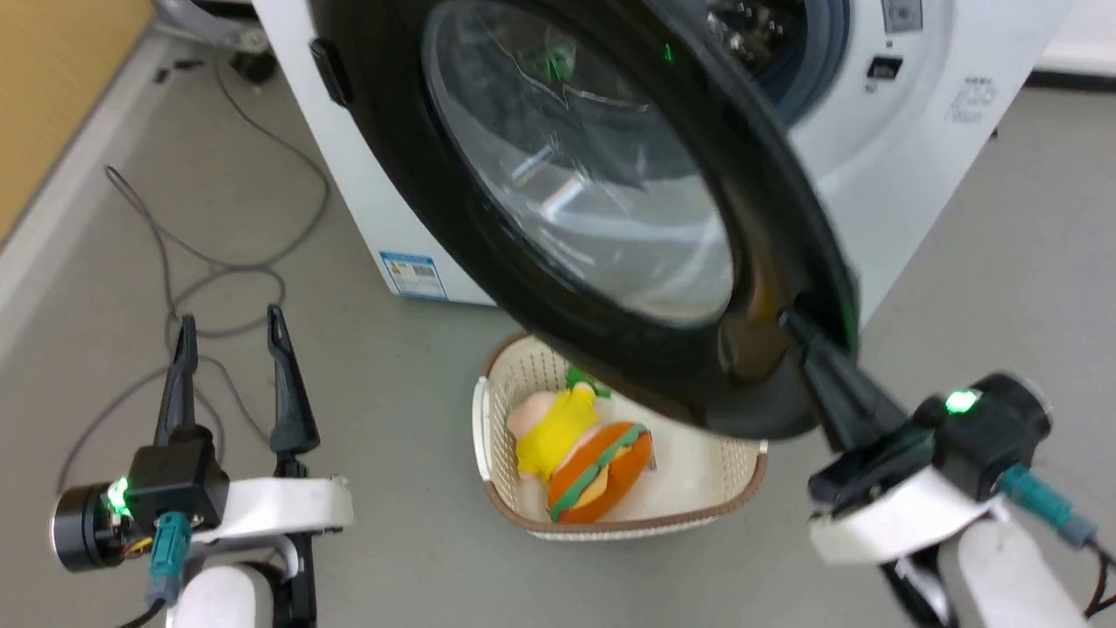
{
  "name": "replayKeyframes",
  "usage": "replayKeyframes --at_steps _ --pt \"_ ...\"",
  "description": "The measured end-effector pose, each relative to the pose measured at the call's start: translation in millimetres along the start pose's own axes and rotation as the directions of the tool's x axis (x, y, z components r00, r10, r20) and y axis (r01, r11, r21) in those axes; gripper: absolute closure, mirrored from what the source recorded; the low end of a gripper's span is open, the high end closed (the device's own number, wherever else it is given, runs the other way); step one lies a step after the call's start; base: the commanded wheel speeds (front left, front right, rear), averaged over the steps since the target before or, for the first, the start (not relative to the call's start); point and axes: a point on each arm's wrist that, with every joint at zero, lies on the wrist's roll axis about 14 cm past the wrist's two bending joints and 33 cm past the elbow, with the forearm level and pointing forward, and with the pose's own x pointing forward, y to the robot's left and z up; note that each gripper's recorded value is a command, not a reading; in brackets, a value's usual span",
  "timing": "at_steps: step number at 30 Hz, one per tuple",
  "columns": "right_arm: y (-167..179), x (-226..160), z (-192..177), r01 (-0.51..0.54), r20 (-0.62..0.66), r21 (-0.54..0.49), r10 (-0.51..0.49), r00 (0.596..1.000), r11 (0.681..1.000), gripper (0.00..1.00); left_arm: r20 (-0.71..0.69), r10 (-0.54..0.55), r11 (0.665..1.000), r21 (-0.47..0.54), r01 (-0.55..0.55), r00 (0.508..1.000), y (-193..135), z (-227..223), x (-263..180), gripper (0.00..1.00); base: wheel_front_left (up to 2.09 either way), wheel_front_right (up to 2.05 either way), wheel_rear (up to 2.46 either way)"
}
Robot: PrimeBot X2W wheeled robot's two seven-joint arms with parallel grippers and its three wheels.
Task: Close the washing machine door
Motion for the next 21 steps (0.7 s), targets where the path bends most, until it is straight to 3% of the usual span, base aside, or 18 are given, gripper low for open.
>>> replayKeyframes --at_steps 12,21 --pt "-99.3 37.9 -34.4 0.178 -0.040 -0.066 -0.181 0.983 0.982 1.00 -0.024 -0.099 0.995 -0.003 0.099 0.995 -50.3 -31.8 42.3 0.00 0.00 0.00 0.00" --pt "-140.5 68.8 -63.7 0.215 -0.067 -0.097 -0.222 0.973 0.972 1.00 -0.049 -0.141 0.990 -0.014 0.141 0.989 -76.4 -60.1 64.2 0.00 0.00 0.00 0.00"
